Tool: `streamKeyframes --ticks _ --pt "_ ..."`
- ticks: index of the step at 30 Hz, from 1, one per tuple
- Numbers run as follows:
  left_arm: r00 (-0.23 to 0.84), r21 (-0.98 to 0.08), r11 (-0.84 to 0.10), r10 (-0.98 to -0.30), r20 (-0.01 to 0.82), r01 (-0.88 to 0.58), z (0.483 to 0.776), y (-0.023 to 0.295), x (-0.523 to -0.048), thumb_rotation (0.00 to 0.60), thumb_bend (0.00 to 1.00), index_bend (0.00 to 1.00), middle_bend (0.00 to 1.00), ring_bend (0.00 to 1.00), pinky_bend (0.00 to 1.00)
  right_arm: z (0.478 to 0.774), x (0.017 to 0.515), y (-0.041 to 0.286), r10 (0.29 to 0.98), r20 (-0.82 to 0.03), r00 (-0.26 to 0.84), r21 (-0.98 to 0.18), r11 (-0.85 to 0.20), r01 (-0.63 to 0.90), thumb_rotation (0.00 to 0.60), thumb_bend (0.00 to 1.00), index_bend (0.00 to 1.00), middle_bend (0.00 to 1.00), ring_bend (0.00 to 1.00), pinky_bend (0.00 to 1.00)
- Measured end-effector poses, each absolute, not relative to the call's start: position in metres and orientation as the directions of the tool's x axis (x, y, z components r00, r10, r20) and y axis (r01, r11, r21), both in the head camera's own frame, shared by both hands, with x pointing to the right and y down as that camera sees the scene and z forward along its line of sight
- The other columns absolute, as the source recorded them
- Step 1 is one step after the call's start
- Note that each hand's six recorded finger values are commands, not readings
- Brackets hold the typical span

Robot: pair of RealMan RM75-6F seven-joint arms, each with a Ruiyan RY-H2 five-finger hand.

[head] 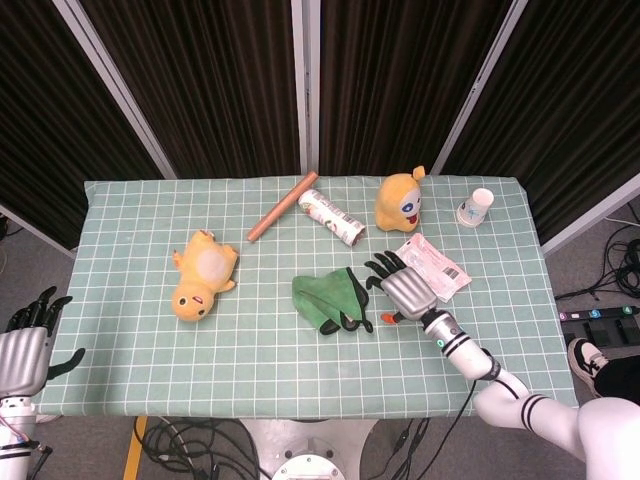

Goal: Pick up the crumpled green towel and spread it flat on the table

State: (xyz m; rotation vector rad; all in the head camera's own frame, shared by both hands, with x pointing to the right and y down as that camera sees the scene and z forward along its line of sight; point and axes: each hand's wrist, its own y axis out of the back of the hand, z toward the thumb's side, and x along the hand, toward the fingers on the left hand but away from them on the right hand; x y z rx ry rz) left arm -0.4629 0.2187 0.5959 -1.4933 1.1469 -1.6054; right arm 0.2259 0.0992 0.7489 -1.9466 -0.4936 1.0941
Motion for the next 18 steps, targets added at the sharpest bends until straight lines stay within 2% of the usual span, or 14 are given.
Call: streamKeyframes --ticks 13,18 --pt "-0.142 -0.904 -0.411 -0.894 0.425 -0.115 0.597 0.218 -0.464 0.6 0.24 0.23 0.18 0.18 0.2 0.763 0.187 0.103 0.629 -0.463 0.625 -0.839 -0.538 -0.08 0.564 0.01 0.38 0.12 0.0 0.0" --pt "-0.145 -0.902 -0.415 -0.891 0.429 -0.118 0.597 0.219 -0.465 0.6 0.24 0.23 0.18 0.18 0.2 0.763 0.179 0.105 0.619 -0.442 0.649 -0.845 -0.53 -0.071 0.559 0.09 0.38 0.13 0.0 0.0"
